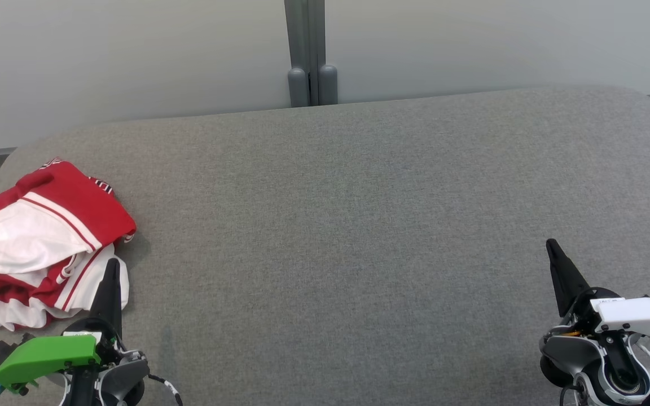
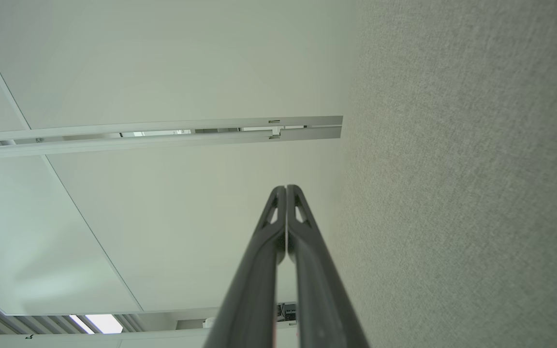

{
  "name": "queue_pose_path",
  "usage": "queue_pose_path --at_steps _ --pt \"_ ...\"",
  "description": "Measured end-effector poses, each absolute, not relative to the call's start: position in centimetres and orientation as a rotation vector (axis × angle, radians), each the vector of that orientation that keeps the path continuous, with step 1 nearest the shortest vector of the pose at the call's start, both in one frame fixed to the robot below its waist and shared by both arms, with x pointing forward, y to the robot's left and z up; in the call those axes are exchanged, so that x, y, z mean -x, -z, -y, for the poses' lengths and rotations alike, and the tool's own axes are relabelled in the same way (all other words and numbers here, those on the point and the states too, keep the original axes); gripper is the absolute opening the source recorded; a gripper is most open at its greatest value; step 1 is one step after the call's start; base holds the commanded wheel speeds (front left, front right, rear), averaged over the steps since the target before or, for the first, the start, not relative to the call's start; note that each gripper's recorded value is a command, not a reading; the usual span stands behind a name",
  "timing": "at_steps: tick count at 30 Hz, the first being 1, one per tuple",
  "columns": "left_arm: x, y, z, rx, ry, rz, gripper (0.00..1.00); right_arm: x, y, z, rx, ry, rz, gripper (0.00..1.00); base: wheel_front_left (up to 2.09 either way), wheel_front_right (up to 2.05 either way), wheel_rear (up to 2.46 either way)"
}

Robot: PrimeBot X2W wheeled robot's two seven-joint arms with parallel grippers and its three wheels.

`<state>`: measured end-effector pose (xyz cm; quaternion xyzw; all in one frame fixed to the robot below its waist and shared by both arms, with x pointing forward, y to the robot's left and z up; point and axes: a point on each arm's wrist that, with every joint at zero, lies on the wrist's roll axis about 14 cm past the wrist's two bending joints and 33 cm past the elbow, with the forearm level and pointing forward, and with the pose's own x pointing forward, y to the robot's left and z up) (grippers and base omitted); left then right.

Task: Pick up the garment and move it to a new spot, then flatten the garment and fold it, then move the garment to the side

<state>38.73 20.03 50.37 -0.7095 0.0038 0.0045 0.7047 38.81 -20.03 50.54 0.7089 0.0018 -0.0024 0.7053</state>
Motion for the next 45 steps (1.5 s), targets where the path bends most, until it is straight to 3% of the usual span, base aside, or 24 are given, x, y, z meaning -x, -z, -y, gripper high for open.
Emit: queue_pose_path --at_steps 45 --pt "-38.73 -50.37 -20.02 1.578 -0.010 -0.009 0.00 -38.81 -50.54 20.02 -1.576 0.005 -0.004 0.00 0.00 0.00 0.00"
